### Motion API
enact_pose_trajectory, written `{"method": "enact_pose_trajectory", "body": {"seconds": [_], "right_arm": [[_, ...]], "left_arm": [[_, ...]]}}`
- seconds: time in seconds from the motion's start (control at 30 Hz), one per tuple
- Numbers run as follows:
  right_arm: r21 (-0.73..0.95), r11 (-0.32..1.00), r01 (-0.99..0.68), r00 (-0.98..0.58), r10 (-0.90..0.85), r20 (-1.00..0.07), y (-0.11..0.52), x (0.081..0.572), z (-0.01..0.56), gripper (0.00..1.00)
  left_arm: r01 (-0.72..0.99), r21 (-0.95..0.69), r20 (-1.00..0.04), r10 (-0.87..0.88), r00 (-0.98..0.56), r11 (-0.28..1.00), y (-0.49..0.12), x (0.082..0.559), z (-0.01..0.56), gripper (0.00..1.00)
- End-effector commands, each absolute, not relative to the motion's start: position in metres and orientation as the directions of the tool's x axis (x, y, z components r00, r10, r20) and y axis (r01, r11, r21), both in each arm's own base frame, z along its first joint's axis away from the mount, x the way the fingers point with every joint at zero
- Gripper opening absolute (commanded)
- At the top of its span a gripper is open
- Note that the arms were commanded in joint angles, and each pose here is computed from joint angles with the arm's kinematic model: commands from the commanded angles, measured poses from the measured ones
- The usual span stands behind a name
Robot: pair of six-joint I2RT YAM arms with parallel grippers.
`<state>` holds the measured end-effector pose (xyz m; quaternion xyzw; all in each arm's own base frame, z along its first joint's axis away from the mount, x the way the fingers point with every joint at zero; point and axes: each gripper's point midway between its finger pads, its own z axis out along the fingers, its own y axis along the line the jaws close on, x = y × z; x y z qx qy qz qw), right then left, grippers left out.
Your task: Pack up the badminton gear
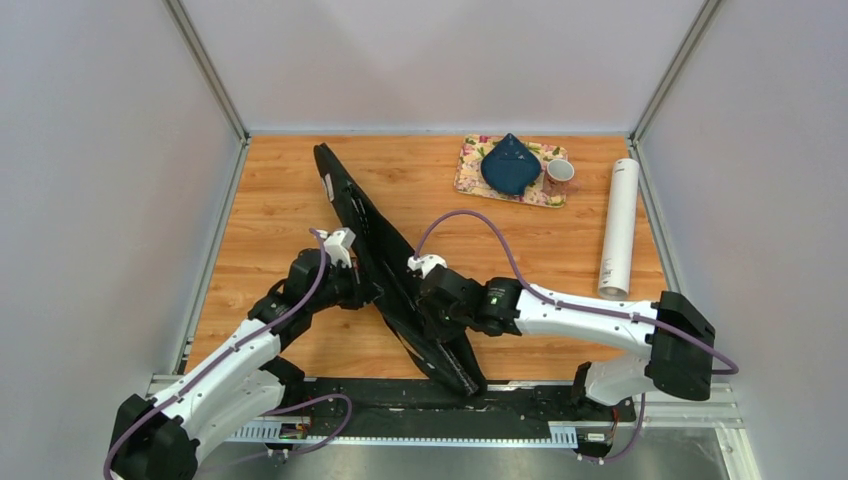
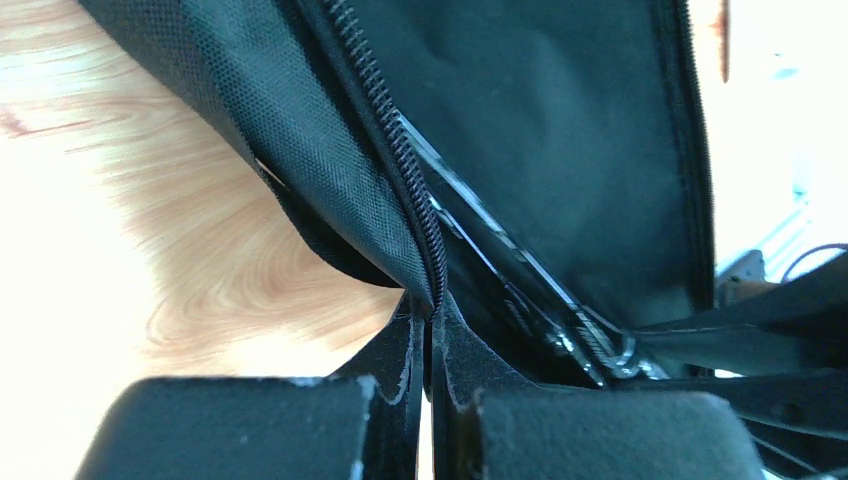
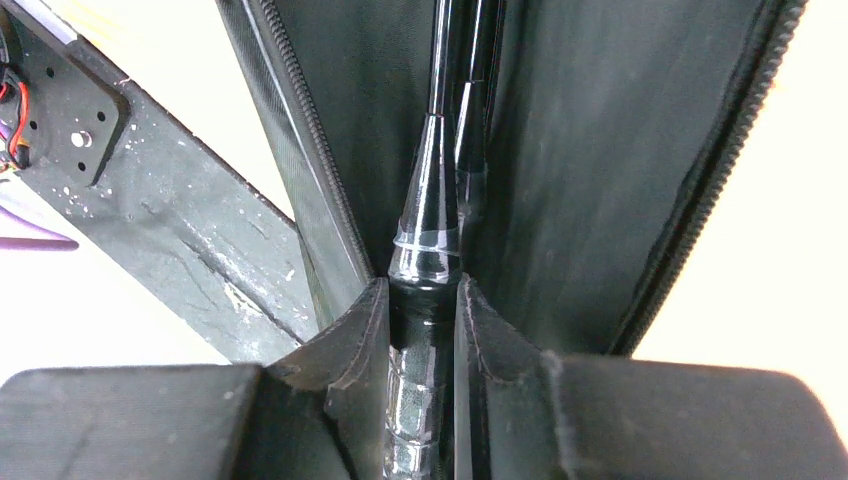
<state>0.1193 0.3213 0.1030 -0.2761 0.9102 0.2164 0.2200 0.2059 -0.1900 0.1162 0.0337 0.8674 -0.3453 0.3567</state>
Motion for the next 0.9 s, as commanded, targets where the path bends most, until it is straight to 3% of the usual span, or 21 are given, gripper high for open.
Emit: {"method": "enact_pose_trajectory", "body": {"seconds": [0.0, 0.2, 0.53, 0.63, 0.7, 0.77, 0.87], "right_arm": [[0.233, 0.695, -0.680, -0.656, -0.435, -0.617, 0.325, 0.127, 0.144, 0.00], [0.109, 0.730, -0.674, -0.610, -0.468, -0.640, 0.311, 0.145, 0.143, 0.00], [0.099, 0.701, -0.707, -0.598, -0.517, -0.613, 0.337, 0.150, 0.090, 0.00], [0.123, 0.644, -0.755, -0.581, -0.570, -0.581, 0.348, 0.134, 0.081, 0.00], [0.260, 0.564, -0.783, -0.601, -0.581, -0.549, 0.361, 0.107, 0.086, 0.00], [0.364, 0.492, -0.791, -0.607, -0.556, -0.568, 0.372, 0.090, 0.106, 0.00], [0.336, 0.508, -0.793, -0.590, -0.504, -0.630, 0.367, 0.101, 0.138, 0.00]], "left_arm": [[0.233, -0.460, -0.670, -0.163, -0.724, 0.857, -0.163, 0.212, 0.098, 0.00], [0.232, -0.443, -0.675, -0.152, -0.722, 0.866, -0.158, 0.210, 0.095, 0.00], [0.300, -0.435, -0.701, -0.110, -0.704, 0.849, -0.165, 0.212, 0.113, 0.00], [0.302, -0.441, -0.701, -0.114, -0.704, 0.845, -0.167, 0.213, 0.117, 0.00], [0.297, -0.441, -0.699, -0.117, -0.705, 0.847, -0.168, 0.215, 0.117, 0.00], [0.292, -0.435, -0.695, -0.112, -0.710, 0.852, -0.167, 0.215, 0.114, 0.00], [0.246, -0.404, -0.683, -0.111, -0.722, 0.881, -0.158, 0.216, 0.108, 0.00]]}}
